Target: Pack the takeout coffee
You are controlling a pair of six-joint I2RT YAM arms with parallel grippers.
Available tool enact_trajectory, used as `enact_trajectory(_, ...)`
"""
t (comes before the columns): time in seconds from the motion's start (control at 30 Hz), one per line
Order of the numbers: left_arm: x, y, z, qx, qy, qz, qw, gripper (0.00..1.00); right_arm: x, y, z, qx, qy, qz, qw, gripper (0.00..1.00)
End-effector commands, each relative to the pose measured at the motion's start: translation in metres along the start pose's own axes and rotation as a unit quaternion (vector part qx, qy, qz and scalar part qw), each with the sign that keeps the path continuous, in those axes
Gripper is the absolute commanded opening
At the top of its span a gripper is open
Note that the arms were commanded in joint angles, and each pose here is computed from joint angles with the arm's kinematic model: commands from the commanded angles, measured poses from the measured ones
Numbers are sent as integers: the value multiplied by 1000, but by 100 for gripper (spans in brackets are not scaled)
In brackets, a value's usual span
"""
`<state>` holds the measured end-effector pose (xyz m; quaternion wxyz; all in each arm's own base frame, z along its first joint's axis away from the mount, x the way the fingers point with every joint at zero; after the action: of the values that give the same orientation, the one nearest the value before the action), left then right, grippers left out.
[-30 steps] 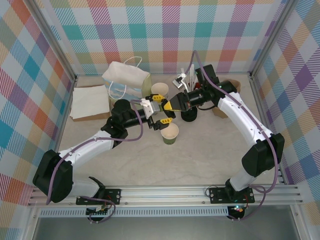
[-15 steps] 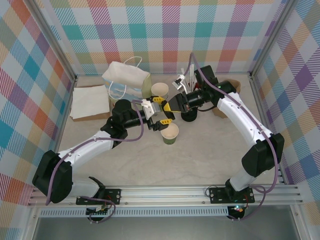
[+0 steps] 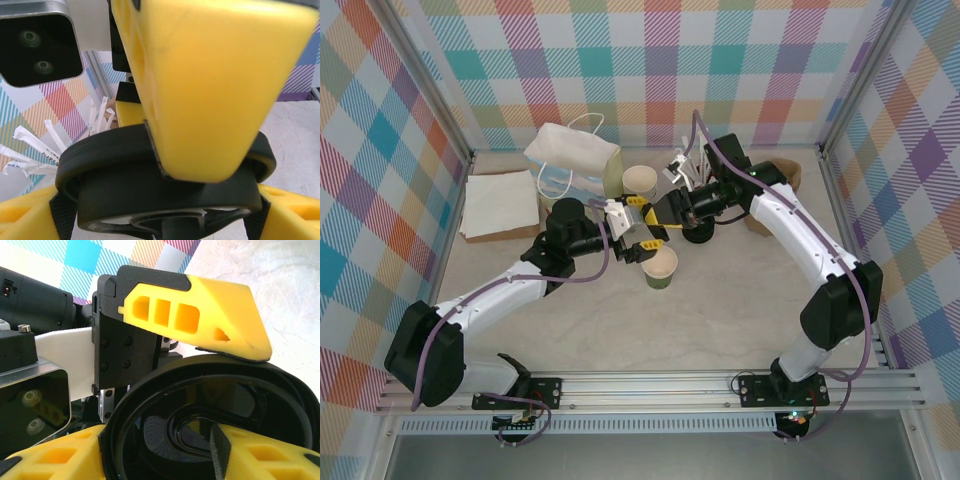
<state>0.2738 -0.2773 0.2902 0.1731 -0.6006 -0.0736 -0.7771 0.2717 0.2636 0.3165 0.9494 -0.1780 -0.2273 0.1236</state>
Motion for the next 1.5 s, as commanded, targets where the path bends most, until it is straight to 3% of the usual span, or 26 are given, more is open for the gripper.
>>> enact_trajectory(0.0, 34, -5, 5, 8, 40, -40, 998, 83, -5, 6, -7, 1, 3, 13, 1000, 57)
enact_trajectory(0.47, 30, 2, 12, 14, 30, -16, 999, 85, -4, 14, -8, -5, 6, 24, 1000, 53)
enact_trajectory(1.13, 25, -2, 13, 27, 34, 1, 999, 90, -4, 7, -5, -16, 5, 14, 1000, 5)
enact_trajectory(1.47, 33, -26, 4, 51, 56, -28, 997, 100, 3, -23, 6, 51, 1, -47, 998, 1)
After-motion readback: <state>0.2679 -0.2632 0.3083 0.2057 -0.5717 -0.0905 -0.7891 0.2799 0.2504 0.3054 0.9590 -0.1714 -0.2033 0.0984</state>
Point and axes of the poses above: each hand's point on the last joint's axis, 136 mm out from that joint toward the fingers, its own y axis out along the fingers, its own z axis along the line the jaws close on, x = y × z, the point moved 4 cm from there along -y, back along the fingers, and after that the axes turned 1 degree about y, right-handed, at the moved point
